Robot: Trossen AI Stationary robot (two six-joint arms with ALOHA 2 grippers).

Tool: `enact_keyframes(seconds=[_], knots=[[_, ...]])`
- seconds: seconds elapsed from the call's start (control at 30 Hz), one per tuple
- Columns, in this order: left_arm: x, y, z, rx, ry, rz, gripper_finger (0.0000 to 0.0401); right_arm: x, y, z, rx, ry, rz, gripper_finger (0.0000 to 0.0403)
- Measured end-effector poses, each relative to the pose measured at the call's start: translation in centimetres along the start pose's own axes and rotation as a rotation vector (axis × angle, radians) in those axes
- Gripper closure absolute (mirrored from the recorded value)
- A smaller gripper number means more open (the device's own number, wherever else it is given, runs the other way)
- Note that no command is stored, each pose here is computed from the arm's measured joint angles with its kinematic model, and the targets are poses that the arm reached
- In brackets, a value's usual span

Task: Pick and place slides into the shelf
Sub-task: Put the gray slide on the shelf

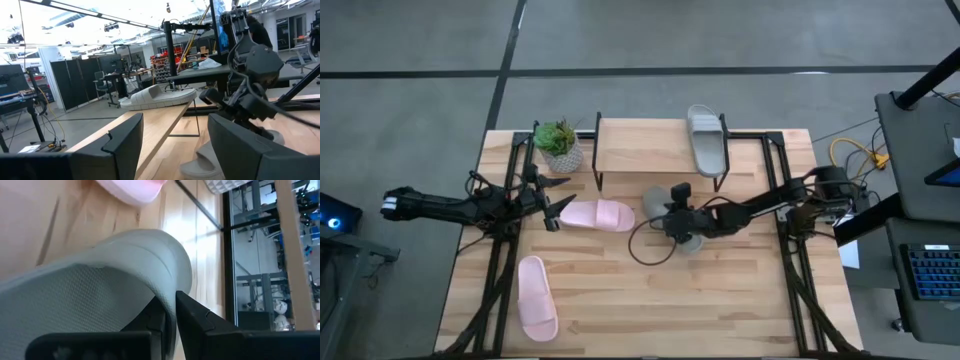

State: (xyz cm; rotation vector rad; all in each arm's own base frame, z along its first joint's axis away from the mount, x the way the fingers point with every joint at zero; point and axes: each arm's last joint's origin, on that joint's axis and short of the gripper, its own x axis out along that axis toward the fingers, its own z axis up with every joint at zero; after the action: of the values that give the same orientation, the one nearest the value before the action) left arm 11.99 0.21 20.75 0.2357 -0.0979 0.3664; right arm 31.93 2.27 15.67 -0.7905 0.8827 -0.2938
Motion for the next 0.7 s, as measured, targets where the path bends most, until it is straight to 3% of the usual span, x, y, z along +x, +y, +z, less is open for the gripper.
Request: enact_keyframes(seconds=[0.7], knots=[[0.0,0.0,0.0,0.000,0.001,0.000,0.0193,-3.7,-0.8,1.4,0.094,-0.114,-0.004,0.0375]])
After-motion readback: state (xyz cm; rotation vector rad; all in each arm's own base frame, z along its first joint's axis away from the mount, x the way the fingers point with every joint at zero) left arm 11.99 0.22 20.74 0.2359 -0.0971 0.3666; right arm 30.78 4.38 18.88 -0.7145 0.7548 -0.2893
